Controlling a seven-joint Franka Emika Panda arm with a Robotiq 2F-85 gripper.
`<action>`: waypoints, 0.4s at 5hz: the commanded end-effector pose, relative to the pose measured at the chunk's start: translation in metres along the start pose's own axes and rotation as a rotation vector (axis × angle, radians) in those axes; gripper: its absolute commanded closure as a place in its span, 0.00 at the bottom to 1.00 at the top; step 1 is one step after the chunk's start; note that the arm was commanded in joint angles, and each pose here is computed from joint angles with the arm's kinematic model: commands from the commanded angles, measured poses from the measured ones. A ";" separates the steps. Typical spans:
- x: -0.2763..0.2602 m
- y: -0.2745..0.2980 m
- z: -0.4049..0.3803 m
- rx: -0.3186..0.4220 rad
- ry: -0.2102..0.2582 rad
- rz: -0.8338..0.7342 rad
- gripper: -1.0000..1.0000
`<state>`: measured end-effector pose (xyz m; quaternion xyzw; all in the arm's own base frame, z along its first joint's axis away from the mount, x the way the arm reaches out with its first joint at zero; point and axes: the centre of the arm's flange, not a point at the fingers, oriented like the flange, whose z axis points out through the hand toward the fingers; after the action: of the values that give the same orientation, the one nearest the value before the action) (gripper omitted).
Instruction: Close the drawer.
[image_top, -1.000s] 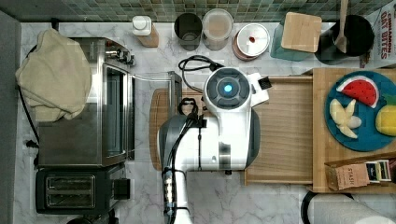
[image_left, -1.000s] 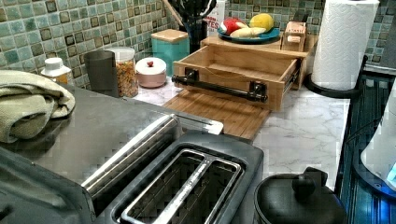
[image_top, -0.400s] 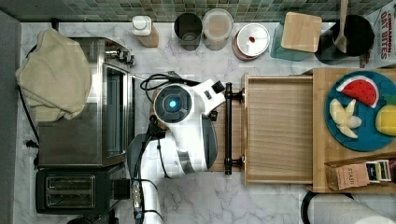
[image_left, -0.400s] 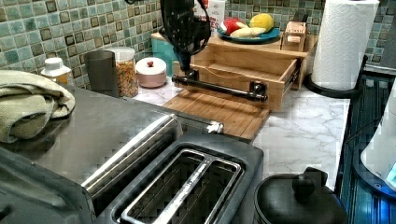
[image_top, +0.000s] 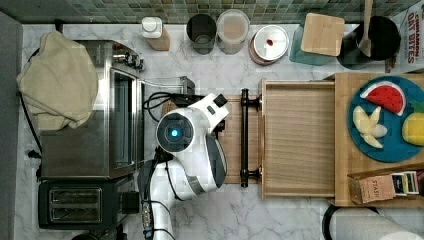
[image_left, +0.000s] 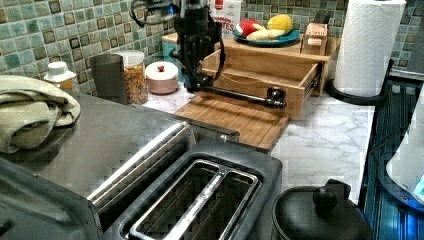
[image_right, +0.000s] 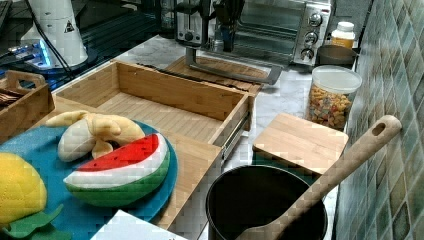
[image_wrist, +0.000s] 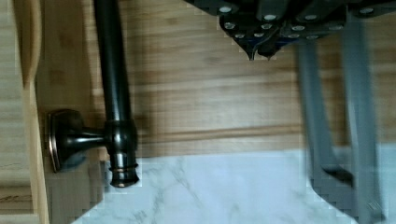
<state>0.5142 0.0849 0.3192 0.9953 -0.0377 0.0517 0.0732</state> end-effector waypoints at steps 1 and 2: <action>-0.019 0.052 0.060 -0.043 -0.135 0.033 1.00; -0.022 0.059 0.066 -0.069 -0.103 0.036 1.00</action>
<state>0.4926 0.0511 0.2573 0.9941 -0.0539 -0.0154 0.0931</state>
